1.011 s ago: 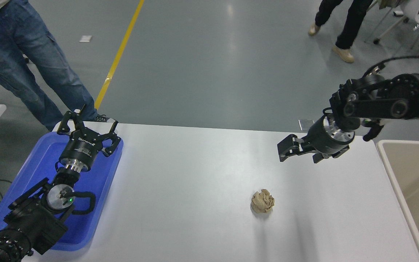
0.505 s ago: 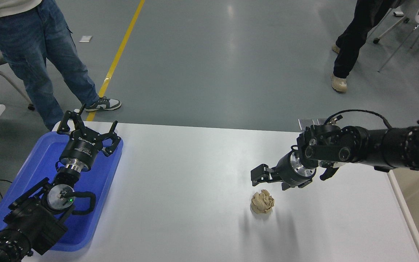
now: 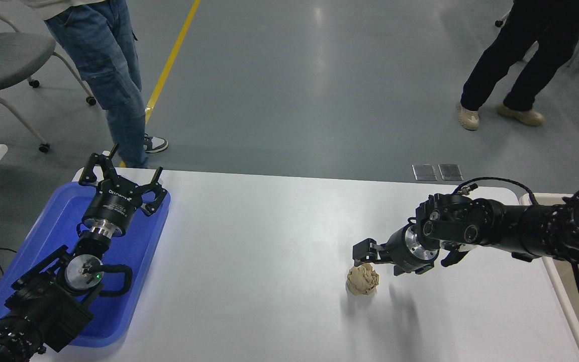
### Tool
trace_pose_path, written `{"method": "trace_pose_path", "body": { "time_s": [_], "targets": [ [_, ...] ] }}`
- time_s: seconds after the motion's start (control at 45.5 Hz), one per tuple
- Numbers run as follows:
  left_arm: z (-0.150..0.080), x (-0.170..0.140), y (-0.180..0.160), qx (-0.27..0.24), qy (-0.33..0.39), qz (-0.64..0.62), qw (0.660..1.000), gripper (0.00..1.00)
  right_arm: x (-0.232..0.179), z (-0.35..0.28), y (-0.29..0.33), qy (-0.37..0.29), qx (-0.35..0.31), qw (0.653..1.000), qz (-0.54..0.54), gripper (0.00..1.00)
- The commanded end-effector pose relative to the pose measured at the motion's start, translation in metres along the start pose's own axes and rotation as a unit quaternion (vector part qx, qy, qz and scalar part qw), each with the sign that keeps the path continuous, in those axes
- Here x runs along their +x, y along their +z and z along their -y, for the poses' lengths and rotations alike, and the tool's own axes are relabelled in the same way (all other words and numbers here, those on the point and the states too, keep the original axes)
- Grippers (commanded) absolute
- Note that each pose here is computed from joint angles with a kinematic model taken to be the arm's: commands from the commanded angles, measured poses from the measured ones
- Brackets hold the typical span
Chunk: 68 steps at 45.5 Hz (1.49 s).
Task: Pick up paper ball place in dustbin
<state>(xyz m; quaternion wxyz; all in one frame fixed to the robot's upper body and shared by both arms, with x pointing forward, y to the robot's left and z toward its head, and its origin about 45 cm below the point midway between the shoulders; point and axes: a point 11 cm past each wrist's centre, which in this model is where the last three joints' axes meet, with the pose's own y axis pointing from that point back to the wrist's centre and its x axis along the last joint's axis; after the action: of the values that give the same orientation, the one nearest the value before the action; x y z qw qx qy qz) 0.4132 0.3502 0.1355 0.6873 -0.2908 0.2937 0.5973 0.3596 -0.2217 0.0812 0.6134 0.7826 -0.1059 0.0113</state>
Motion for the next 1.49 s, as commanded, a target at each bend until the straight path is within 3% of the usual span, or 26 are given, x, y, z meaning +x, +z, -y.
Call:
{"method": "trace_pose_path", "body": {
  "time_s": [0.0,1.231,1.319,1.429,1.473],
  "targets": [
    [0.000,0.000,0.000,0.000,0.000,0.000,1.000,1.00,-0.010,0.008,0.007,-0.007,-0.001,1.000,0.010,1.00],
    [0.000,0.000,0.000,0.000,0.000,0.000,1.000,1.00,-0.018,0.022,0.004,0.023,0.019,0.999,0.038,0.97],
    [0.000,0.000,0.000,0.000,0.000,0.000,1.000,1.00,-0.022,0.025,0.002,0.022,0.020,0.999,0.030,0.86],
    [0.000,0.000,0.000,0.000,0.000,0.000,1.000,1.00,-0.021,0.026,-0.001,0.029,0.013,0.999,-0.004,0.58],
    [0.000,0.000,0.000,0.000,0.000,0.000,1.000,1.00,-0.020,0.026,0.000,0.037,0.010,0.999,-0.018,0.55]
  ]
}}
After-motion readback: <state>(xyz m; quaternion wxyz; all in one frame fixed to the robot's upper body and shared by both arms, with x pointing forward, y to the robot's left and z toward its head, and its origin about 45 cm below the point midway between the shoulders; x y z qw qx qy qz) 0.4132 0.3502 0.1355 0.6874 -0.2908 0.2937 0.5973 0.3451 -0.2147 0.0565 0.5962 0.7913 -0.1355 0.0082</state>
